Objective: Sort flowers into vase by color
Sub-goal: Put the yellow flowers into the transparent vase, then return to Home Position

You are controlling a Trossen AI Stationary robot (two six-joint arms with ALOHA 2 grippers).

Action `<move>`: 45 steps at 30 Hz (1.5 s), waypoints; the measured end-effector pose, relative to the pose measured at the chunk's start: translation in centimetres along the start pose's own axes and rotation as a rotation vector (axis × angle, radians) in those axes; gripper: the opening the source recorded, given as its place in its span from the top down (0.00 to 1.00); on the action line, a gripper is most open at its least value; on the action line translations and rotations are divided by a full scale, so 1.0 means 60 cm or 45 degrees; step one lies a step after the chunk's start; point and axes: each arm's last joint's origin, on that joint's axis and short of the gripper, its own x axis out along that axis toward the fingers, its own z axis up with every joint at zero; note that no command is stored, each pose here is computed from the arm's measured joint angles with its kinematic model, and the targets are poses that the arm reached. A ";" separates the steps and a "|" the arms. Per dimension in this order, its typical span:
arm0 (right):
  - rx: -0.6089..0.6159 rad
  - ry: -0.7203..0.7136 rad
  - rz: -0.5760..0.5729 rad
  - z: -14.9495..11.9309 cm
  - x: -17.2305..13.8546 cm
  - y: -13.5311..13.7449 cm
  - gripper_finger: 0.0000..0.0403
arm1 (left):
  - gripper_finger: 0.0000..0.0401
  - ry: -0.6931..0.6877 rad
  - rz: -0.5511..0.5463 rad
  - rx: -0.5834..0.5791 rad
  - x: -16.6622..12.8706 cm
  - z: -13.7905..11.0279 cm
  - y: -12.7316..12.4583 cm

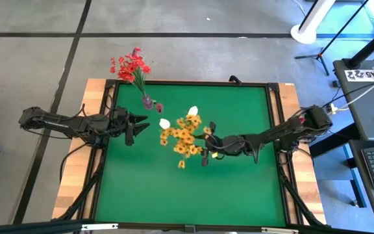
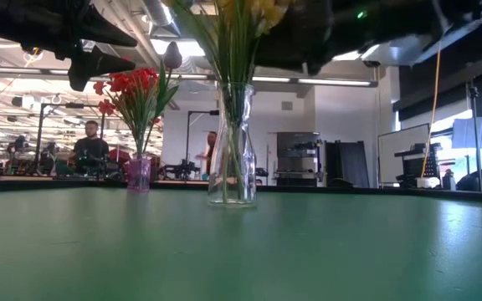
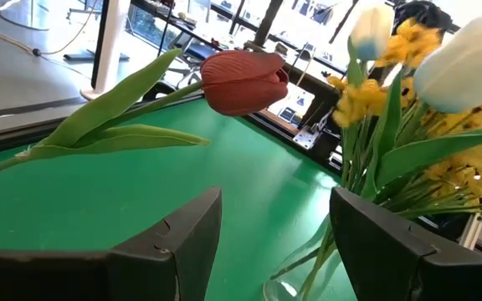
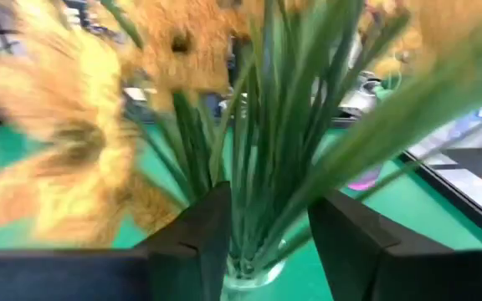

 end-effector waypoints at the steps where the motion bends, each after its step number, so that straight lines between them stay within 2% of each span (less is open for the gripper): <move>1: 0.003 0.011 0.008 0.004 -0.006 0.002 0.60 | 0.46 0.000 0.000 0.000 0.000 0.000 0.000; 6: 0.009 0.085 0.034 0.022 -0.031 0.000 0.55 | 0.46 -0.001 0.001 0.000 0.000 0.000 0.000; 11: 0.007 0.259 0.027 0.035 -0.049 -0.011 0.51 | 0.46 -0.009 0.013 0.013 0.000 0.000 0.000; 16: -0.039 0.449 0.015 0.029 -0.068 -0.020 0.50 | 0.46 -0.030 0.023 0.078 0.000 0.003 0.000; 20: -0.028 0.489 -0.081 0.039 -0.092 -0.036 0.50 | 0.46 -0.049 0.015 0.125 0.000 0.005 -0.001; 27: -0.041 0.330 -0.212 0.094 -0.151 -0.069 0.50 | 0.46 -0.141 -0.011 0.211 -0.013 0.043 -0.014; 30: -0.032 0.273 -0.251 0.100 -0.179 -0.087 0.50 | 0.48 -0.201 -0.032 0.277 -0.027 0.066 -0.020; 37: 0.103 0.211 -0.271 0.044 -0.244 -0.112 0.50 | 0.62 -0.263 -0.044 0.298 -0.078 0.085 0.000; 42: 0.168 0.008 -0.250 0.004 -0.280 -0.114 0.50 | 0.73 -0.356 -0.091 0.223 -0.118 0.091 0.021; 45: 0.170 -0.124 -0.231 -0.013 -0.294 -0.118 0.50 | 0.80 -0.373 -0.103 0.219 -0.124 0.080 0.031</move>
